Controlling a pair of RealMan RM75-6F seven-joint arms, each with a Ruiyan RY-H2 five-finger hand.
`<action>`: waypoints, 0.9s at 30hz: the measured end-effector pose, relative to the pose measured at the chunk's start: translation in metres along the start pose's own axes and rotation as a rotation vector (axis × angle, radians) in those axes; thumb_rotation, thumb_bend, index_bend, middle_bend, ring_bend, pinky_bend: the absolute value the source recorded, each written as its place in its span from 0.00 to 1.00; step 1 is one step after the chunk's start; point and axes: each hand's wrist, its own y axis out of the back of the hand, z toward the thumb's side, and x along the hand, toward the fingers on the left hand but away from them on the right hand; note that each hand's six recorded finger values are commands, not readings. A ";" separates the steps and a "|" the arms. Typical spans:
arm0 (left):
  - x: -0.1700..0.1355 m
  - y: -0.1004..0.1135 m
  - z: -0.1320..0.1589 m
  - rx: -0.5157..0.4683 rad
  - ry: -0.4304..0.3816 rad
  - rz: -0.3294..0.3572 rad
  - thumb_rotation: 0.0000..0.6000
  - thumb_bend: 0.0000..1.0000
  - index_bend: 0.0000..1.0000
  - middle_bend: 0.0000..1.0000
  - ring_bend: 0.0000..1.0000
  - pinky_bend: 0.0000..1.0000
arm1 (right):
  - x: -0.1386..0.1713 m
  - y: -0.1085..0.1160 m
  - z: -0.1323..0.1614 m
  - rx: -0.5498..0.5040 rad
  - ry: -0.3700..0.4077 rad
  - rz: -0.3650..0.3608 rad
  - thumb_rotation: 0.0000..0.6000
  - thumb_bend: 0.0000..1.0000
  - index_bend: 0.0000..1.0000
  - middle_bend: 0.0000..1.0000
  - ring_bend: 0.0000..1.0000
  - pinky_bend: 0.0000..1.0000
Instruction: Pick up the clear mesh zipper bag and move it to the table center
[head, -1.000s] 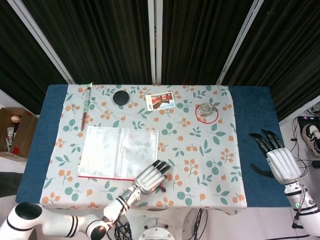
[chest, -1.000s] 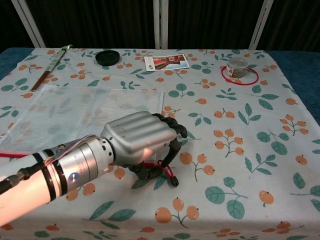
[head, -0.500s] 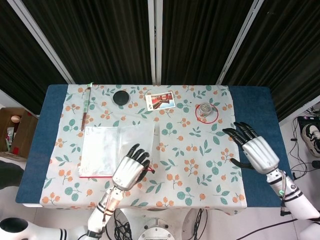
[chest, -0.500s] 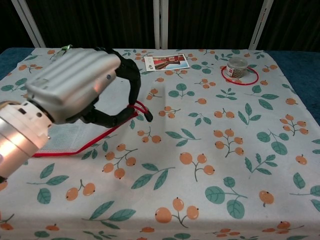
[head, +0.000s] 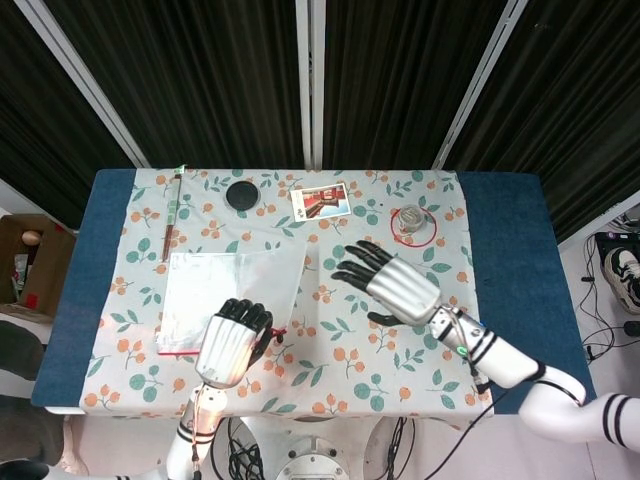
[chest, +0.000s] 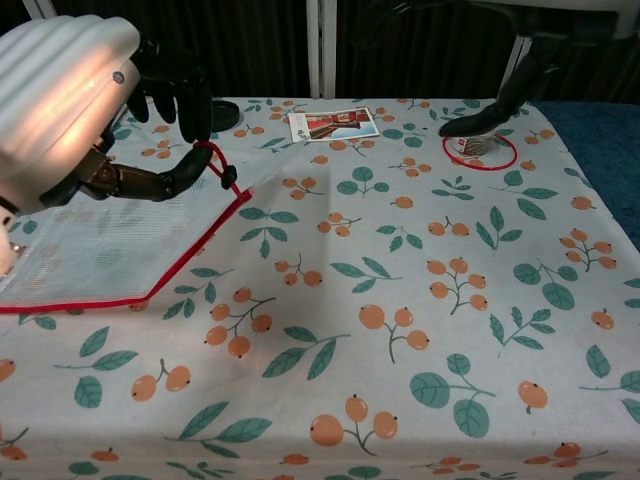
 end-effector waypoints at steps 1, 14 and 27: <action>0.000 0.000 -0.001 -0.001 0.007 0.005 1.00 0.37 0.70 0.59 0.51 0.52 | -0.008 -0.002 0.006 -0.001 0.015 0.007 1.00 0.14 0.20 0.17 0.01 0.06; 0.000 0.004 -0.008 -0.030 0.046 0.023 1.00 0.37 0.70 0.60 0.52 0.52 | -0.079 -0.041 0.043 -0.046 0.081 0.066 1.00 0.17 0.33 0.21 0.03 0.06; 0.000 0.006 -0.013 -0.053 0.059 0.020 1.00 0.37 0.70 0.60 0.52 0.52 | -0.105 -0.065 0.059 -0.154 0.112 0.052 1.00 0.22 0.40 0.26 0.09 0.08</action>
